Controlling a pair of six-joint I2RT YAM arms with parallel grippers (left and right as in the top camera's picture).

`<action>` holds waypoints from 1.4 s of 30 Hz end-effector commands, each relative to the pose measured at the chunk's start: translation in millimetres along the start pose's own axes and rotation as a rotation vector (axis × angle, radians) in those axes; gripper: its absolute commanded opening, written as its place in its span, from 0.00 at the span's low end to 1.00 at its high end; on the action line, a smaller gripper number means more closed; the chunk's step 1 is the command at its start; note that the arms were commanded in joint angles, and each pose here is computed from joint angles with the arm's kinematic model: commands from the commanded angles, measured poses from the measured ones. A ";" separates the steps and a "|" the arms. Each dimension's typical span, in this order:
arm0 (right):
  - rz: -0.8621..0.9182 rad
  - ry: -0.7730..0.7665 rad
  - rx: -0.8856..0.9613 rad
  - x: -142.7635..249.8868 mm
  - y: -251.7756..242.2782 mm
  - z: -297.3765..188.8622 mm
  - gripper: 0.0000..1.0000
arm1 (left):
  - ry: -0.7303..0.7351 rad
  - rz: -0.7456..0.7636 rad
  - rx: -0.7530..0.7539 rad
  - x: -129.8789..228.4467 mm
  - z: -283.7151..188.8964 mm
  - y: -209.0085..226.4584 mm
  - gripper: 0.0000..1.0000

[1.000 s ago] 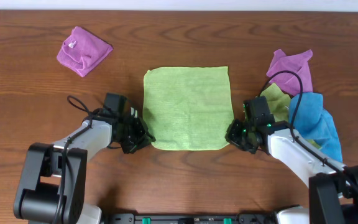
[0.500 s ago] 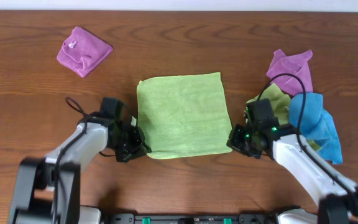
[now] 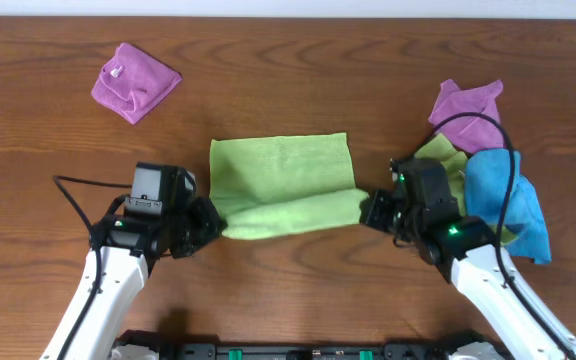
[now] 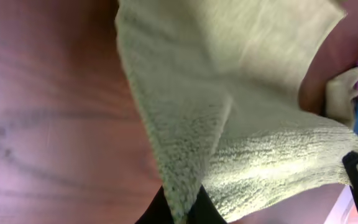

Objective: Fold the cloth
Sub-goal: 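Lift the near edge with both grippers and fold it toward the far edge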

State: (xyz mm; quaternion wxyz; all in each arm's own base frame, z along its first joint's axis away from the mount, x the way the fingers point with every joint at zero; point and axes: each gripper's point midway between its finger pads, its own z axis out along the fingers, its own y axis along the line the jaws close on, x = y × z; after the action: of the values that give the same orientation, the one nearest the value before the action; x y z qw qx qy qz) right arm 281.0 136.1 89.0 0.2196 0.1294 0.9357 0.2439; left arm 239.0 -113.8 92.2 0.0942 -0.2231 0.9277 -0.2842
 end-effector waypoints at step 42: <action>-0.085 -0.239 0.075 -100.5 -0.2 121.9 0.31 | -0.358 -0.002 -0.077 -156.0 90.1 -5.3 0.50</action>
State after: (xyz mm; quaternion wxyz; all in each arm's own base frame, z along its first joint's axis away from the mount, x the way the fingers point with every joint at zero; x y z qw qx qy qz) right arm 419.3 151.8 22.8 0.3204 0.1282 0.9183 0.1938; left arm 399.1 -93.8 27.1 0.2340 -0.2928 0.9005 -0.2203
